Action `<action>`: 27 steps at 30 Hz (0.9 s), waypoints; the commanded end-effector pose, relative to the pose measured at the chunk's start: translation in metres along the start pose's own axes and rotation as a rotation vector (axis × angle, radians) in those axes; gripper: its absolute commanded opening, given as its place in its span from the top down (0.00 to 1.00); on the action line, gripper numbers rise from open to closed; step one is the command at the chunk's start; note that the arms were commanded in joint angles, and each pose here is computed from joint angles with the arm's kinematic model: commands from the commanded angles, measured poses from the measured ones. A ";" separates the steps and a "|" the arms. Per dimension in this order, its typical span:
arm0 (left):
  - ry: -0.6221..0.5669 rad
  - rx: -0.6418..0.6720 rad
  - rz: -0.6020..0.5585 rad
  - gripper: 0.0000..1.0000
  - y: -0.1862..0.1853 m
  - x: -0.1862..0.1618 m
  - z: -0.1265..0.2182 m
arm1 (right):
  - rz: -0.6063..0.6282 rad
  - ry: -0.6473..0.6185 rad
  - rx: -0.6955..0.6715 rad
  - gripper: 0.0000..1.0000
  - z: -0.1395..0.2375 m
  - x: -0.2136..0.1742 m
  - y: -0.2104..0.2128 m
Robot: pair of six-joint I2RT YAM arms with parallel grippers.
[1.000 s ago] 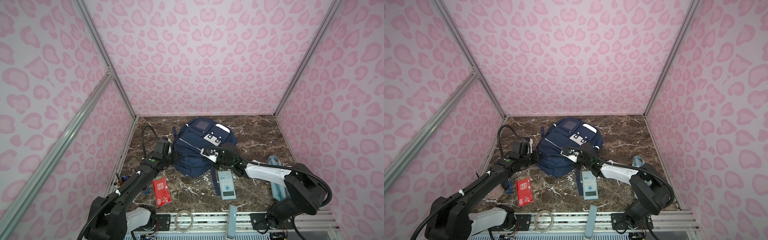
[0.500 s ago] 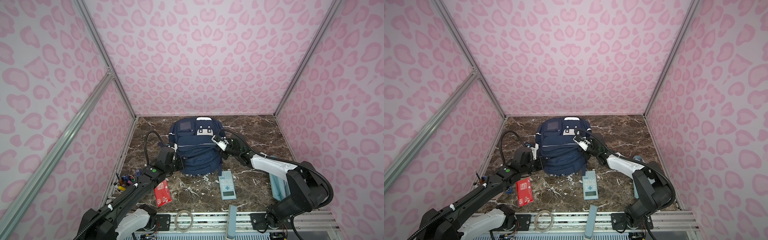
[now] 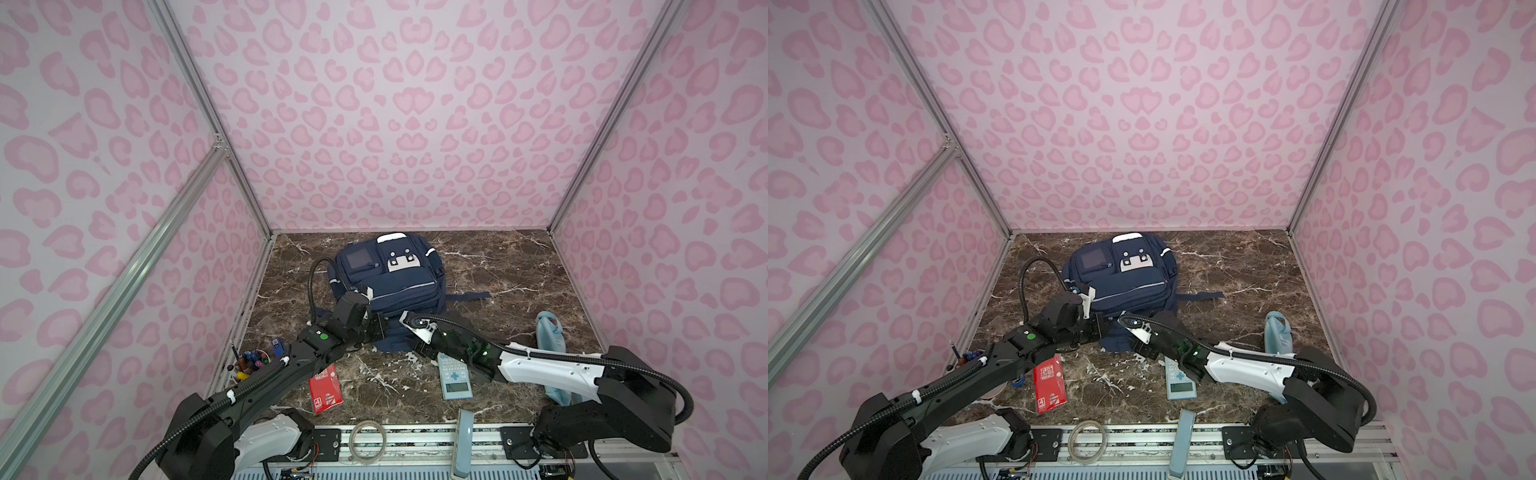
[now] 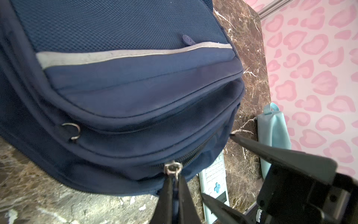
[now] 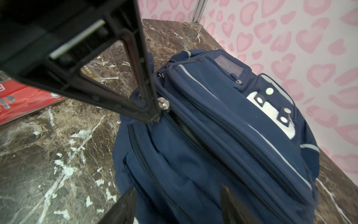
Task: Pack the student bag
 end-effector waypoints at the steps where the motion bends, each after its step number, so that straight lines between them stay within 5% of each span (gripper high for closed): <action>1: -0.027 -0.082 -0.003 0.97 -0.014 0.005 0.002 | 0.037 -0.043 -0.041 0.33 -0.019 0.015 0.004; 5: -0.010 -0.085 0.004 0.97 -0.012 0.003 0.002 | 0.025 0.062 -0.152 0.44 -0.043 0.003 0.003; 9: -0.007 -0.033 0.002 0.97 -0.001 -0.002 -0.002 | 0.029 0.046 -0.138 0.88 -0.039 0.000 0.005; 11: -0.015 0.013 -0.002 0.97 0.008 -0.003 -0.005 | 0.041 0.026 -0.126 1.00 -0.032 -0.002 0.006; 27: -0.131 0.275 0.007 0.97 0.071 0.036 -0.017 | -0.009 0.048 -0.091 1.00 0.019 -0.044 -0.028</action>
Point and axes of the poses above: each gripper's point midway between its finger pads, its own z axis back along the fingers, its own y axis along the line the jaws close on, x = y × z, the point moved 9 cm from there along z, back along the fingers, and after that the axes turned 8 degrees about z, right-handed, at the moved point
